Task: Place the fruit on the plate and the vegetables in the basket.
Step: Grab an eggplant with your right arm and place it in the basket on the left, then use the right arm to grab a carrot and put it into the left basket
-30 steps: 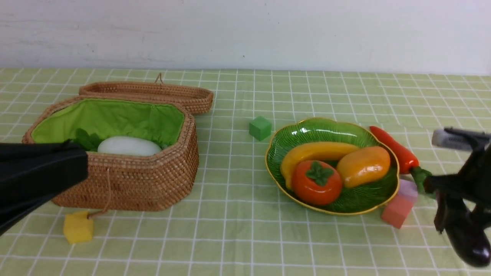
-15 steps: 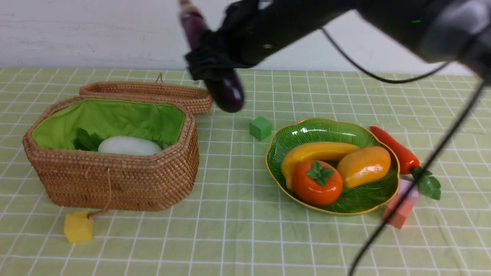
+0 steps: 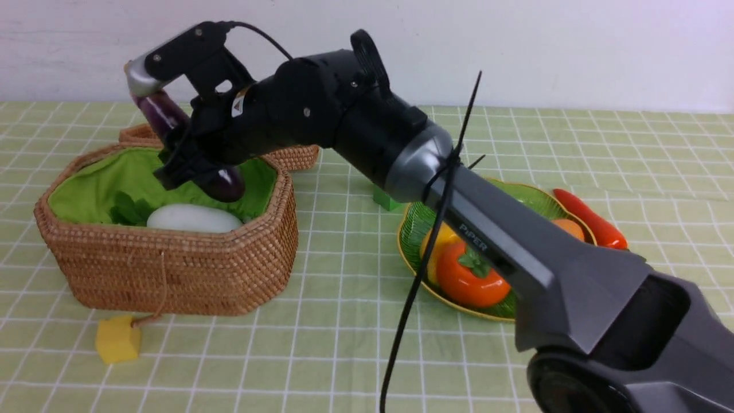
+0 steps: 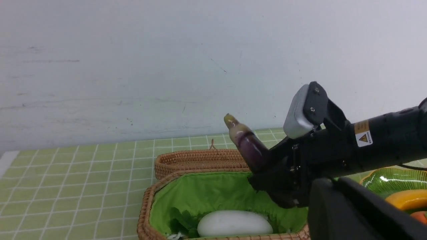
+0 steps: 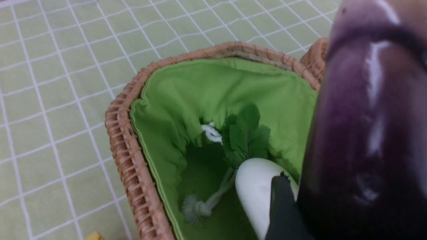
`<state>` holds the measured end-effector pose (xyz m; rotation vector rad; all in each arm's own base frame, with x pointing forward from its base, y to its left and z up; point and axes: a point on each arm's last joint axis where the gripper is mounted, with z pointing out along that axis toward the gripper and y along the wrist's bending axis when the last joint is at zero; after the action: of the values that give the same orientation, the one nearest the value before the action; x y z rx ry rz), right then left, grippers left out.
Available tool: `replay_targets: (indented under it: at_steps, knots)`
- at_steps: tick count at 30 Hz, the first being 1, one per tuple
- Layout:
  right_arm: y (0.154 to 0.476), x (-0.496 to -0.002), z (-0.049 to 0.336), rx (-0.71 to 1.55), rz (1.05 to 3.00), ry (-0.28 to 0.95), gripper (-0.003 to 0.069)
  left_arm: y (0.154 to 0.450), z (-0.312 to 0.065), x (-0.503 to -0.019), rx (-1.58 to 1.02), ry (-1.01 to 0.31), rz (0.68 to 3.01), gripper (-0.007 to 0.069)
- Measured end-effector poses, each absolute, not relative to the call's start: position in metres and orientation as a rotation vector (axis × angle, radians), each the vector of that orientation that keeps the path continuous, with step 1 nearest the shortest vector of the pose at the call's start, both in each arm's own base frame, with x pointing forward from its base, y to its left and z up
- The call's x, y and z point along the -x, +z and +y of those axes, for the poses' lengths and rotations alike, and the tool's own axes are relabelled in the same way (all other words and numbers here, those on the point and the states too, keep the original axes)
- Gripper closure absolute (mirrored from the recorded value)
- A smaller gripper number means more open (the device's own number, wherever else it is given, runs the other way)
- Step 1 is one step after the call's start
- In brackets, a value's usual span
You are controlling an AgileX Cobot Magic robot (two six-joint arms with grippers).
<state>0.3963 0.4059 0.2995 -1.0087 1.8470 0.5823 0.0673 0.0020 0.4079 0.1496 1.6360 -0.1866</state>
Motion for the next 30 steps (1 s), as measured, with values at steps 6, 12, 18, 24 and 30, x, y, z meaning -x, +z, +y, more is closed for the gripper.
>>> replay_targets:
  at_steps: [6, 12, 18, 24, 30]
  knots:
    - [0.324, -0.384, 0.39, 1.101, 1.893, 0.484, -0.0008, 0.407, 0.0, -0.067, -0.163, -0.202, 1.646, 0.0628]
    - [0.401, -0.348, 0.335, 1.074, 2.046, 0.283, 0.0107, 0.4, -0.014, -0.064, -0.316, -0.281, 1.712, 0.0627]
    - [0.457, -0.332, 0.267, 0.821, 2.085, 0.101, 0.0413, 0.387, -0.047, -0.058, -0.621, -0.493, 1.815, 0.0625]
    - [0.444, -0.334, 0.149, 0.464, 2.354, -0.048, 0.0564, 0.391, -0.071, -0.057, -0.797, -0.65, 1.719, 0.0624]
    - [0.347, -0.358, 0.04, 0.04, 2.718, -0.002, 0.0414, 0.407, -0.074, -0.06, -0.725, -0.686, 1.549, 0.0623]
